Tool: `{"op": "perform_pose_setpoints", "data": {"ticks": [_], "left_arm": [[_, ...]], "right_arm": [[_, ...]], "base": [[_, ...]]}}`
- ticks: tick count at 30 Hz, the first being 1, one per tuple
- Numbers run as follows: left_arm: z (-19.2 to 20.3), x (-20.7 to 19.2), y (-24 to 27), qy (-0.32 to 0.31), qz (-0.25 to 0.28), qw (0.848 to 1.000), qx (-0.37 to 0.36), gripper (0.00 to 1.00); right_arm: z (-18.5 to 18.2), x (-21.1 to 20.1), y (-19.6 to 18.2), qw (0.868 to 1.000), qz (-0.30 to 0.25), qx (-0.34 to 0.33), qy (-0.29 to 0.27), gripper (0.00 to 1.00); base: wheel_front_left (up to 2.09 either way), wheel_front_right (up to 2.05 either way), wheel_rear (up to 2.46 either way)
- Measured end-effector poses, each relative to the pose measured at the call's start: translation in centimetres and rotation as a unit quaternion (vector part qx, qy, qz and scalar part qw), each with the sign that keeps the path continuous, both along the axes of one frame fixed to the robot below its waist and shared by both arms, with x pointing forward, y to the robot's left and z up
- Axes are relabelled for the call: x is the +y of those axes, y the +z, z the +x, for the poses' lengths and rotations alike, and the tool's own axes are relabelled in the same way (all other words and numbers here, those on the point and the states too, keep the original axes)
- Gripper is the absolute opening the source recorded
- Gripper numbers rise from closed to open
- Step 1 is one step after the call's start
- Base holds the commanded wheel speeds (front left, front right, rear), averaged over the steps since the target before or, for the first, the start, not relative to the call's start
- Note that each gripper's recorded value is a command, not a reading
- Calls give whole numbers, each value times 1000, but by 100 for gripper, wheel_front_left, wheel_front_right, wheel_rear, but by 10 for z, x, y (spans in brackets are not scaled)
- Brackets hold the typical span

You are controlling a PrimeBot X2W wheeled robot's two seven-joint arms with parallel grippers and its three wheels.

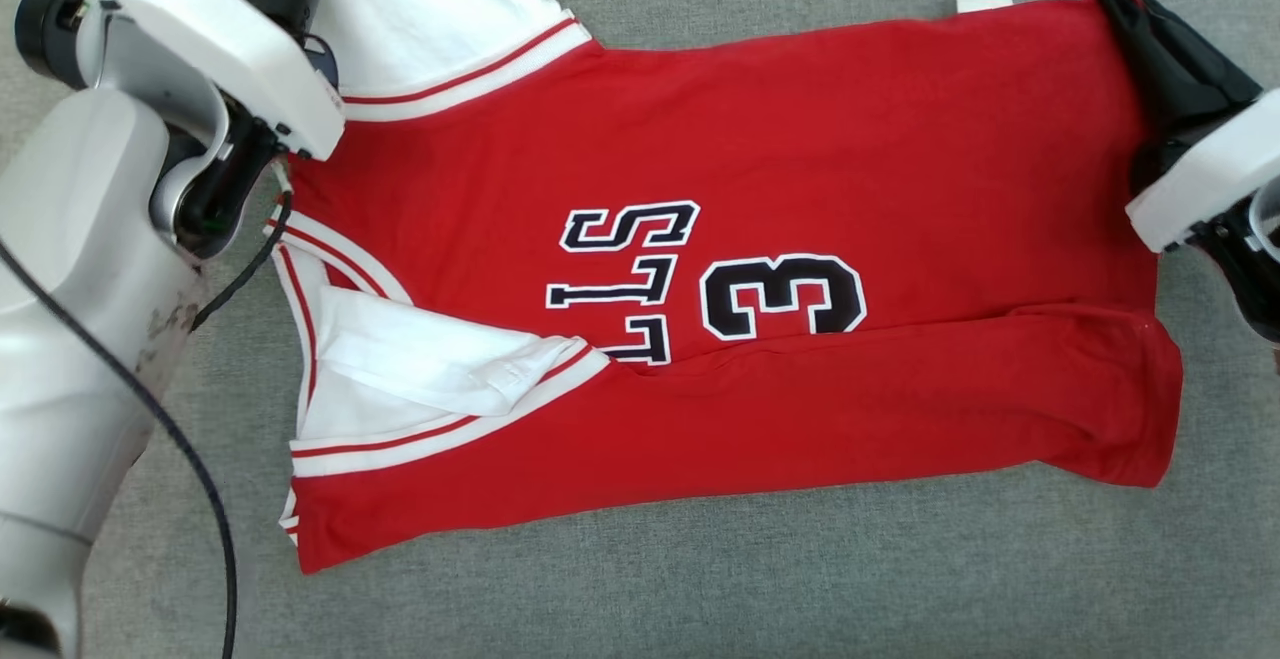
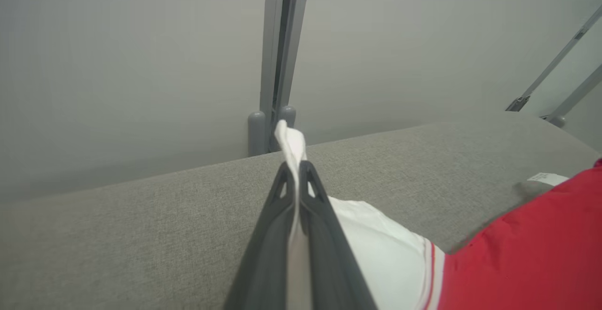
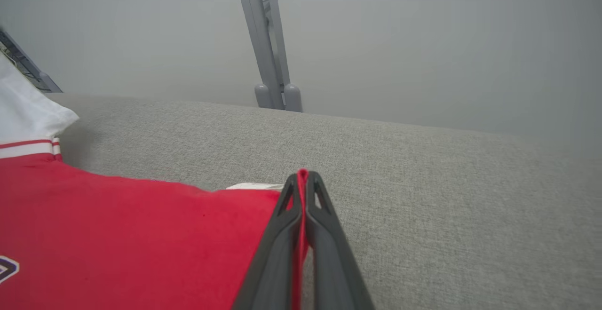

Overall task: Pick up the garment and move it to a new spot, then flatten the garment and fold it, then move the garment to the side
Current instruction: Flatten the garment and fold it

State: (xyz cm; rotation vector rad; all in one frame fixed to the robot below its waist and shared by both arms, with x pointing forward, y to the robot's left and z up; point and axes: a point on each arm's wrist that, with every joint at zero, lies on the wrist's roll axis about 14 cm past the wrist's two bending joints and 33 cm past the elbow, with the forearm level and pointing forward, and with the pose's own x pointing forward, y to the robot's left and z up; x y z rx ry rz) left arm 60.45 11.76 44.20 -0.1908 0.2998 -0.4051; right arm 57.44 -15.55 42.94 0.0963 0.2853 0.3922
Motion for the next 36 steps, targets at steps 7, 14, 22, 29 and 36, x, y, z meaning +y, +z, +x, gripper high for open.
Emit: {"op": "perform_pose_setpoints", "data": {"ticks": [7,14,22,29,36], "left_arm": [[-30,15,33,-3,-46,998,-33,0],[-53,30,66,-1,-42,997,-58,0],[-86,11,79,-39,-68,995,-62,0],[-125,0,55,-45,-117,992,-18,0],[-167,5,22,-10,-196,978,65,0]], "right_arm": [[-16,4,21,999,1,-21,33,0],[-29,1,32,998,-9,-20,52,0],[-47,-8,30,999,2,-12,45,0],[-79,-21,11,999,15,21,26,0],[-110,-27,-8,998,37,50,-2,0]], "base": [[0,0,0],[0,0,0],[0,0,0],[0,0,0],[0,0,0]]}}
